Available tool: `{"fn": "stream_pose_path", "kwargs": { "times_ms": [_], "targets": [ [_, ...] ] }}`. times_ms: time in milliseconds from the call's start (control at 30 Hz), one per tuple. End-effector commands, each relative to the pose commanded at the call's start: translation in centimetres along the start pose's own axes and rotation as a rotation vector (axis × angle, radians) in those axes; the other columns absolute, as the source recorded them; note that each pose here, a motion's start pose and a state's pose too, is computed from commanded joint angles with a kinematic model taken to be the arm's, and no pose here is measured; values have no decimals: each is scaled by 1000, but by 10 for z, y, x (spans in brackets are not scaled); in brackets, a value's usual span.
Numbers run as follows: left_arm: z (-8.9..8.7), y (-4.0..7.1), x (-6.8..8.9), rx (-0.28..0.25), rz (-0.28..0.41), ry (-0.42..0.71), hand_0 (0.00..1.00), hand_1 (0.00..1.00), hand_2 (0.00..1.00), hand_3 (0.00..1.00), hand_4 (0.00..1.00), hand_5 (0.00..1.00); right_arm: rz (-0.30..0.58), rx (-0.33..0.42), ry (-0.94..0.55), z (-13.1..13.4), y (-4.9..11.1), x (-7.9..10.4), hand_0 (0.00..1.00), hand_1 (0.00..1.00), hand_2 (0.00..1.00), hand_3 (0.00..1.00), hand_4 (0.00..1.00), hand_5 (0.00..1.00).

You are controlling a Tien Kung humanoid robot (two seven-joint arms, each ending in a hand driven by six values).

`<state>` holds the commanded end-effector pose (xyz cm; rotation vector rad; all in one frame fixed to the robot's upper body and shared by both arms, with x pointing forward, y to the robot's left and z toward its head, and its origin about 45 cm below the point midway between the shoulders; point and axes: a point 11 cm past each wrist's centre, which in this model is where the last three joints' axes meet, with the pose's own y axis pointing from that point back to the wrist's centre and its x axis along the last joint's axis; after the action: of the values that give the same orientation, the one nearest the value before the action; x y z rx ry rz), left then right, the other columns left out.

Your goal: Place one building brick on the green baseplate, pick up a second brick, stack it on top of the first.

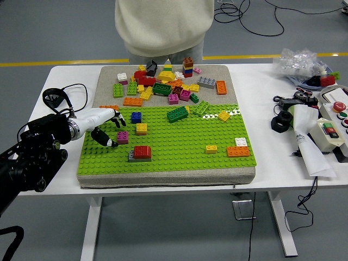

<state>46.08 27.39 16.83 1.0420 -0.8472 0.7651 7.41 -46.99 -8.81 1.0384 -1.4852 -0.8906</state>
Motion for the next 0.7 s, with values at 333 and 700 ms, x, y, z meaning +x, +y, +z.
{"fn": "stream_pose_path", "kwargs": {
  "times_ms": [333, 700],
  "targets": [
    [0, -2, -4, 6, -1, 22, 850, 740, 586, 620, 889, 111, 0, 0, 0, 0, 0, 0, 759, 684, 728, 696, 948, 687],
    [0, -4, -6, 9, 7, 42, 843, 734, 572, 599, 879, 106, -1, -1, 3, 0, 0, 0, 759, 684, 727, 696, 949, 686]
  ]
}}
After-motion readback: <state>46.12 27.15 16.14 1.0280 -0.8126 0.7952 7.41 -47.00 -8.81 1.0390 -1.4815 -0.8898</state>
